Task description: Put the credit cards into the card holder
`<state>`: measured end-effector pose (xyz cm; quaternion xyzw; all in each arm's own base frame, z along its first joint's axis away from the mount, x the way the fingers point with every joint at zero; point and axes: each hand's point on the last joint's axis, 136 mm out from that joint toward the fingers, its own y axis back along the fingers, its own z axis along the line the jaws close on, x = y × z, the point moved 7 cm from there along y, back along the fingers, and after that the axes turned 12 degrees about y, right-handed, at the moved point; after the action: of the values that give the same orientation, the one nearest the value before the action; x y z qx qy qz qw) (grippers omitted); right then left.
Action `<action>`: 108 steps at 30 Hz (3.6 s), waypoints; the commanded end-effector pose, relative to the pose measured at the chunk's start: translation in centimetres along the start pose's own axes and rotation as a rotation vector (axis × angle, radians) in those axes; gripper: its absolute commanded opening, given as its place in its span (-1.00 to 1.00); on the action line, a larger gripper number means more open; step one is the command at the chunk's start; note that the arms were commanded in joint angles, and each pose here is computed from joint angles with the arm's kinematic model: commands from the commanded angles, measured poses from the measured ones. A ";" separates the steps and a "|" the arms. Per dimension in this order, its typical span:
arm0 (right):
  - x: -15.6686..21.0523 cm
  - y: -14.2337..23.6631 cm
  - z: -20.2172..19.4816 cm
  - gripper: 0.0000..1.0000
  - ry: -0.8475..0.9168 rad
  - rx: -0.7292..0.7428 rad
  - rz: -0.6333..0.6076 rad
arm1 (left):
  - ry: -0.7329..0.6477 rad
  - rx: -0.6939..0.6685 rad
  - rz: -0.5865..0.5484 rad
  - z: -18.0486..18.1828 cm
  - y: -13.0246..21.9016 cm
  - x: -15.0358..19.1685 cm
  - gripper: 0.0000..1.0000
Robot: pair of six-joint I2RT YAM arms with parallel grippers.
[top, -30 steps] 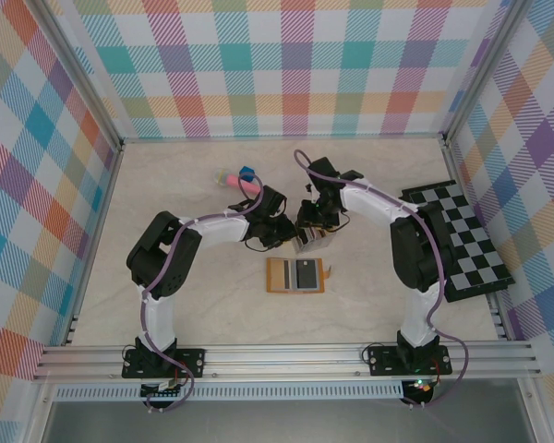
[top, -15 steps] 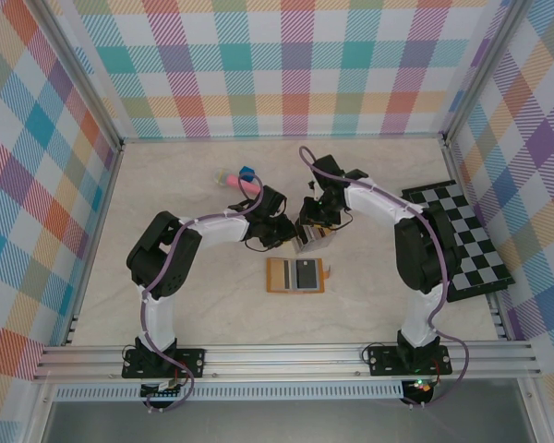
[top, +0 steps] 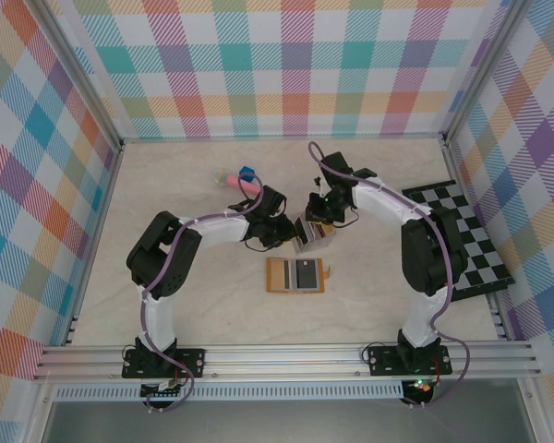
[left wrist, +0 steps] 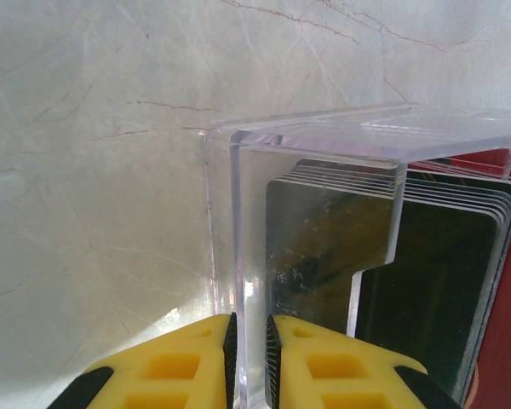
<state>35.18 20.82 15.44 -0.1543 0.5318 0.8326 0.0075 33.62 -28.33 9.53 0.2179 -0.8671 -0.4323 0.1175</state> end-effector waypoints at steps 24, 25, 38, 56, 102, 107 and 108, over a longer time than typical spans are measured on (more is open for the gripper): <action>2.6 9.3 0.3 -0.95 0.064 0.118 -0.255 | -0.099 0.038 -0.059 -1.4 4.7 0.3 -0.43; 3.2 9.4 0.5 -0.95 0.070 0.088 -0.267 | -0.100 0.039 -0.059 -1.2 4.9 0.4 -0.39; 7.9 10.2 1.7 -0.92 0.057 -0.224 -0.410 | -0.052 0.413 0.047 -3.2 9.2 3.1 0.17; 7.7 10.5 3.0 -0.85 -0.094 -0.464 -0.450 | -0.061 0.823 0.214 -7.9 11.1 4.0 -0.42; 13.6 2.8 0.7 -0.97 0.026 0.049 -0.134 | -0.137 -0.088 0.053 7.3 9.2 6.1 0.20; 13.7 1.8 0.2 -0.97 0.023 0.068 -0.132 | -0.151 -0.111 0.092 7.6 7.5 6.5 0.14; 13.8 1.6 0.1 -0.97 0.024 0.071 -0.131 | -0.156 -0.113 0.099 7.6 7.2 6.6 0.12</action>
<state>21.50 18.04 13.62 -0.1912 0.5455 0.8146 0.0480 23.23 -22.08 11.66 0.1506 -0.8620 -0.4759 0.0889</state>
